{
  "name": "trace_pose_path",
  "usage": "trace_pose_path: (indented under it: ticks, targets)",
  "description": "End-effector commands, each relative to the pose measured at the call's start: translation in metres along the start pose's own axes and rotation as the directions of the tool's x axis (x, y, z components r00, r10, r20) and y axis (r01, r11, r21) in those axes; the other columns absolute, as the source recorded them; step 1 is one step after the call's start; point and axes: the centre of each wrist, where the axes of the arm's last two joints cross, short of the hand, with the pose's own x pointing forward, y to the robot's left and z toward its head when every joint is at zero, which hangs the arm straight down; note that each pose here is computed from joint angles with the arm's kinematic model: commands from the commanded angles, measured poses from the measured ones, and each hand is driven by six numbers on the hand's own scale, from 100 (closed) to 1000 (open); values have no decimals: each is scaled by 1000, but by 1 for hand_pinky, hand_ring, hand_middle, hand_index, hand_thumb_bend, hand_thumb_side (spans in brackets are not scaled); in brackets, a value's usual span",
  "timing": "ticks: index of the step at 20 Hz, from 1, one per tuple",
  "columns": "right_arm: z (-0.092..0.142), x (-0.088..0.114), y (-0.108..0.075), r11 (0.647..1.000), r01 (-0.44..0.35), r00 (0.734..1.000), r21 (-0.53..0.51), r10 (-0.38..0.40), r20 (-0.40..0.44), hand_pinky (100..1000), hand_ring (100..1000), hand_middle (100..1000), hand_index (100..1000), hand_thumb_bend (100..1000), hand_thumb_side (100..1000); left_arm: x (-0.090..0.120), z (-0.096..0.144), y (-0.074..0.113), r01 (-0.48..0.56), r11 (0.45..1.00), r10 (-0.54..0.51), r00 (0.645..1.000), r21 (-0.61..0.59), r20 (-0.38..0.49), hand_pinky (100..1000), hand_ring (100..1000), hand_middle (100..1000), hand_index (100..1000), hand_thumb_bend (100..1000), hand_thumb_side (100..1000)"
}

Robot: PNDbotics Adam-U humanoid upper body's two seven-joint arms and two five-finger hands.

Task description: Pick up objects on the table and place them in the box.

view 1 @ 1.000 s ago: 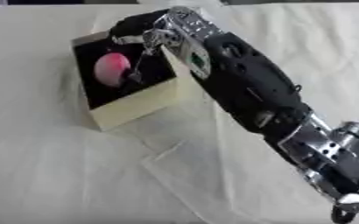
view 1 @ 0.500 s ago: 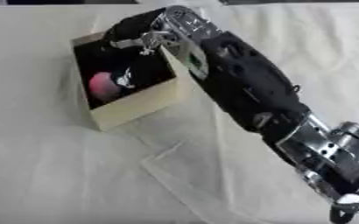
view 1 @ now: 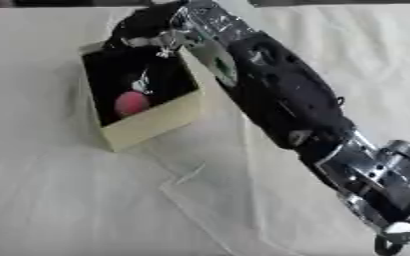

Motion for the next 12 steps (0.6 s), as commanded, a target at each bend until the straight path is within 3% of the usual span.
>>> trace_pose_path:
  ticks: [1,7,11,12]
  targets:
    - [20,-7,-29,992,-10,1000,-125,9,-11,827,855,767,942,100,459,6,-4,4,6,1000,-6,1000,3,28,706,775,774,784,100,729]
    - [67,-26,-49,946,-10,999,-323,-7,-50,817,833,741,911,100,366,5,-3,7,19,1000,-20,999,14,25,706,775,774,785,100,727]
    - [107,-41,-52,895,-19,995,-445,-27,-97,818,827,735,899,100,395,4,-2,9,30,999,-31,999,21,22,707,775,775,785,100,727]
    - [118,-45,-52,881,-22,993,-472,-34,-110,819,828,737,894,100,451,4,-2,9,33,999,-33,999,24,22,707,775,775,785,100,727]
